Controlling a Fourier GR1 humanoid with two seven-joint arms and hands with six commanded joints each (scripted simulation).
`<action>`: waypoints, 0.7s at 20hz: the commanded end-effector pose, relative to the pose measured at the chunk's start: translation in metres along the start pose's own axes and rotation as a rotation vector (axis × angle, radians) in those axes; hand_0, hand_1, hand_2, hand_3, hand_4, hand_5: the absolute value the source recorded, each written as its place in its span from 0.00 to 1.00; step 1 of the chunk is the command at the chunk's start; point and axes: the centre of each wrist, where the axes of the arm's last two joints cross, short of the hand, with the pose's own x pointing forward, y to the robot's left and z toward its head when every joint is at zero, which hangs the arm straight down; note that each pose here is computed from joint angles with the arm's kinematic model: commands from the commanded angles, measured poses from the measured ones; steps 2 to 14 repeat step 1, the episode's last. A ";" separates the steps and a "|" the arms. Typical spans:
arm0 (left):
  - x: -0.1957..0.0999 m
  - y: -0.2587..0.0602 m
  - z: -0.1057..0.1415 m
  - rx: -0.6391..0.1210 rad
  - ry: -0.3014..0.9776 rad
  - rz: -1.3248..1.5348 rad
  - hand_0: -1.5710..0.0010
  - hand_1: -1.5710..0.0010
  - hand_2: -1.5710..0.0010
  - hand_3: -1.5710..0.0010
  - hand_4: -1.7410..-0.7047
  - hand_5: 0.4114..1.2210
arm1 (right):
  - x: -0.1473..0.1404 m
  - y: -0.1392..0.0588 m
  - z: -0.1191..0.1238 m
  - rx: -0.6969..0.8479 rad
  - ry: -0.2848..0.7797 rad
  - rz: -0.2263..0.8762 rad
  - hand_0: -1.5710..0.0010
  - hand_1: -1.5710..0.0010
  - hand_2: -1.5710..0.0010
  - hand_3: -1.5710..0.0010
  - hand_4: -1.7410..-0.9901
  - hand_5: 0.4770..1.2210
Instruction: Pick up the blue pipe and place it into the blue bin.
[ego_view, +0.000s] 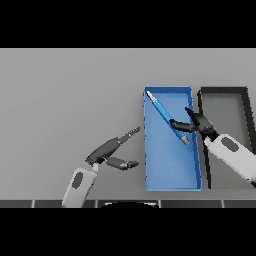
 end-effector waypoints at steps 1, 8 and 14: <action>0.000 -0.001 0.001 -0.003 -0.008 -0.001 1.00 1.00 1.00 1.00 0.83 0.02 | -0.001 -0.001 -0.001 -0.001 -0.005 -0.012 1.00 1.00 1.00 1.00 0.96 0.22; 0.000 -0.001 0.001 -0.003 -0.008 -0.001 1.00 1.00 1.00 1.00 0.83 0.02 | -0.001 -0.001 -0.001 -0.001 -0.005 -0.012 1.00 1.00 1.00 1.00 0.96 0.22; 0.000 -0.001 0.001 -0.003 -0.008 -0.001 1.00 1.00 1.00 1.00 0.83 0.02 | -0.001 -0.001 -0.001 -0.001 -0.005 -0.012 1.00 1.00 1.00 1.00 0.96 0.22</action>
